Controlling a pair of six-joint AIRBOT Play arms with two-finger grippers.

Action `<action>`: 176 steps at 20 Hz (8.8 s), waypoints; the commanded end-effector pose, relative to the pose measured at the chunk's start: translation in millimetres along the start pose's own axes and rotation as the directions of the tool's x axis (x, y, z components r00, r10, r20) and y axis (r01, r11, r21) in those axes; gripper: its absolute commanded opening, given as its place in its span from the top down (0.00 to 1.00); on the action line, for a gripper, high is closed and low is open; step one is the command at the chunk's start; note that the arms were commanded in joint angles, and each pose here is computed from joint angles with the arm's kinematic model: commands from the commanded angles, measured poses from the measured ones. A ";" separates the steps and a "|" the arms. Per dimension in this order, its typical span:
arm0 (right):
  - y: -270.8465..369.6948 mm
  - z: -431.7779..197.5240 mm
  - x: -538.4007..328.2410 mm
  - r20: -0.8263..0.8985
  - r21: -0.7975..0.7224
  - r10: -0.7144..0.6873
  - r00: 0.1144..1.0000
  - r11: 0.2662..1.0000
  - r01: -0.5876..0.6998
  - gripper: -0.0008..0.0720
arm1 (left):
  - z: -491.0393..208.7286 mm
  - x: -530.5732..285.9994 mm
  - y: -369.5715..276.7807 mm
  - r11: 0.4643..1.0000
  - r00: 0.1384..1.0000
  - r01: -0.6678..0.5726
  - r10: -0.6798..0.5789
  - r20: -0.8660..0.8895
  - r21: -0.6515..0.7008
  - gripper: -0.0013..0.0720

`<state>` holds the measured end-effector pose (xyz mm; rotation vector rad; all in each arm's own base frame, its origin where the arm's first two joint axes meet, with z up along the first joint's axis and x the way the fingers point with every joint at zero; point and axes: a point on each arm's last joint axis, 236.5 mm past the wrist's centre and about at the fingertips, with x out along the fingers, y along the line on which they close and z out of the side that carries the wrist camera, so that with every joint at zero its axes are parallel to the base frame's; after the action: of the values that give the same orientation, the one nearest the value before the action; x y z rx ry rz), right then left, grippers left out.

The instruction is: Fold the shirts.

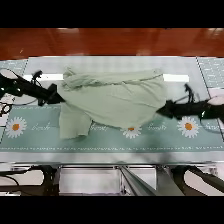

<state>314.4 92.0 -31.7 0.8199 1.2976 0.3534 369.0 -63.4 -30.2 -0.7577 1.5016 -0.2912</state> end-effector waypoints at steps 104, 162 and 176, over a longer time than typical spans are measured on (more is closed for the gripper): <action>-34.7 -12.6 -45.4 0.117 0.032 -0.005 0.993 0.999 0.001 0.43 | -152.8 48.0 93.1 0.957 0.997 -0.049 0.066 0.050 -0.286 0.29; -14.5 191.6 16.5 0.083 -0.017 0.010 0.997 1.000 -0.009 0.95 | 144.1 -2.0 -18.7 0.999 0.966 0.032 -0.032 0.258 0.003 0.96; -24.5 196.6 -40.7 0.093 0.028 0.051 0.994 0.998 -0.054 0.43 | 116.6 -38.9 13.0 0.999 0.995 -0.039 0.038 0.089 0.002 0.30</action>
<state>497.6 5.9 -37.0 0.8742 1.2015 0.3175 501.2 -27.3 -36.3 -0.7726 1.3526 -0.2495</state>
